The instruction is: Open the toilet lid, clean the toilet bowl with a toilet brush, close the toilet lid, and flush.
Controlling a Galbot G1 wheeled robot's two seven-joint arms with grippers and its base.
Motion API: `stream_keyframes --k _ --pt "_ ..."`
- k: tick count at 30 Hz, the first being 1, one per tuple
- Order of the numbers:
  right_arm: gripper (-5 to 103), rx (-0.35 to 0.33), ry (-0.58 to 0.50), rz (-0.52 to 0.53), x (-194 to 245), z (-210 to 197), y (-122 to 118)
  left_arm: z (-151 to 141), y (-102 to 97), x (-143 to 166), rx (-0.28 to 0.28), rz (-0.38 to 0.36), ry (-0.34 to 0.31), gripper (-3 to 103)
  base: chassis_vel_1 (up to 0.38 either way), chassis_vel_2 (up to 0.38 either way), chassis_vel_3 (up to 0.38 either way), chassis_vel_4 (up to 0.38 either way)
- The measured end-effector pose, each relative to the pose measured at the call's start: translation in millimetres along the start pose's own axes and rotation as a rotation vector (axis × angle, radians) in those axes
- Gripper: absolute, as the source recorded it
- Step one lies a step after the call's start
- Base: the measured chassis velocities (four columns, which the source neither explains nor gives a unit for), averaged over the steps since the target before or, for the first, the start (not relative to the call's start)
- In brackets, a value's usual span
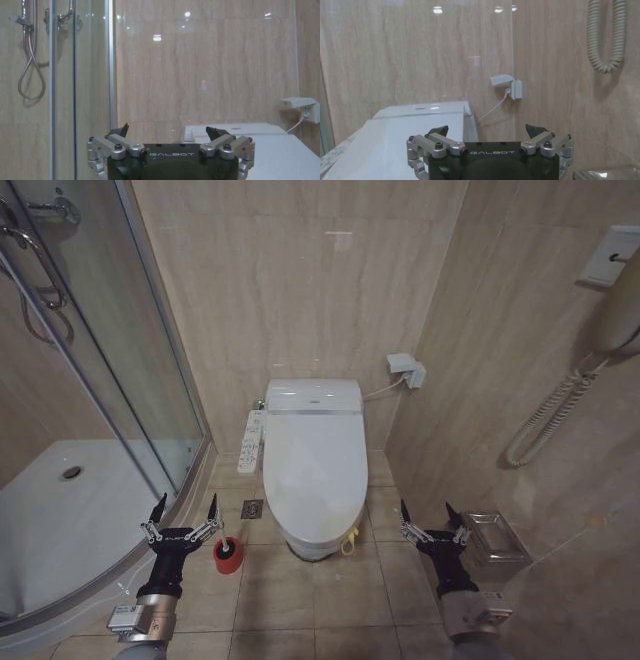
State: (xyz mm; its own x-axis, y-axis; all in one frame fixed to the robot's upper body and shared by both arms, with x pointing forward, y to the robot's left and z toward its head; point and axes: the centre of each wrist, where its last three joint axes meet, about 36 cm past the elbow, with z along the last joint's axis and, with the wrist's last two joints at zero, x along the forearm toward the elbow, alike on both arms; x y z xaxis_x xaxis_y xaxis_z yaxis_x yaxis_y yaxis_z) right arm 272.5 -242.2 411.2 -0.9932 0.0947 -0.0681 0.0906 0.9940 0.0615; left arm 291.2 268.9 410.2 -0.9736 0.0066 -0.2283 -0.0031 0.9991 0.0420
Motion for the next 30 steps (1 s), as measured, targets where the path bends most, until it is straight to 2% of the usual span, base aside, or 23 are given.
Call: stream_keyframes --k 6,13,18,25,30 --pt "100 0.000 0.010 0.010 0.2 2.7 -0.2 0.1 0.0 0.3 0.000 0.000 0.001 100 0.025 -0.032 -0.036 0.038" --pt "100 0.043 0.029 0.029 -5.5 11.4 -2.5 0.0 0.0 0.0 0.000 0.000 0.000 100 -0.074 0.086 0.081 -0.093" --pt "100 0.078 0.101 0.005 -9.9 31.1 -8.2 0.0 0.0 -0.1 0.000 0.000 0.000 100 -0.104 0.105 0.083 -0.087" --pt "100 0.177 0.228 -0.050 -10.8 72.4 -17.7 0.1 0.0 0.2 0.000 0.000 0.001 100 0.019 -0.025 -0.023 0.029" --pt "100 0.210 0.299 -0.088 -3.9 97.2 -20.2 0.1 0.0 0.2 0.000 0.000 0.001 100 0.008 -0.009 -0.011 0.007"
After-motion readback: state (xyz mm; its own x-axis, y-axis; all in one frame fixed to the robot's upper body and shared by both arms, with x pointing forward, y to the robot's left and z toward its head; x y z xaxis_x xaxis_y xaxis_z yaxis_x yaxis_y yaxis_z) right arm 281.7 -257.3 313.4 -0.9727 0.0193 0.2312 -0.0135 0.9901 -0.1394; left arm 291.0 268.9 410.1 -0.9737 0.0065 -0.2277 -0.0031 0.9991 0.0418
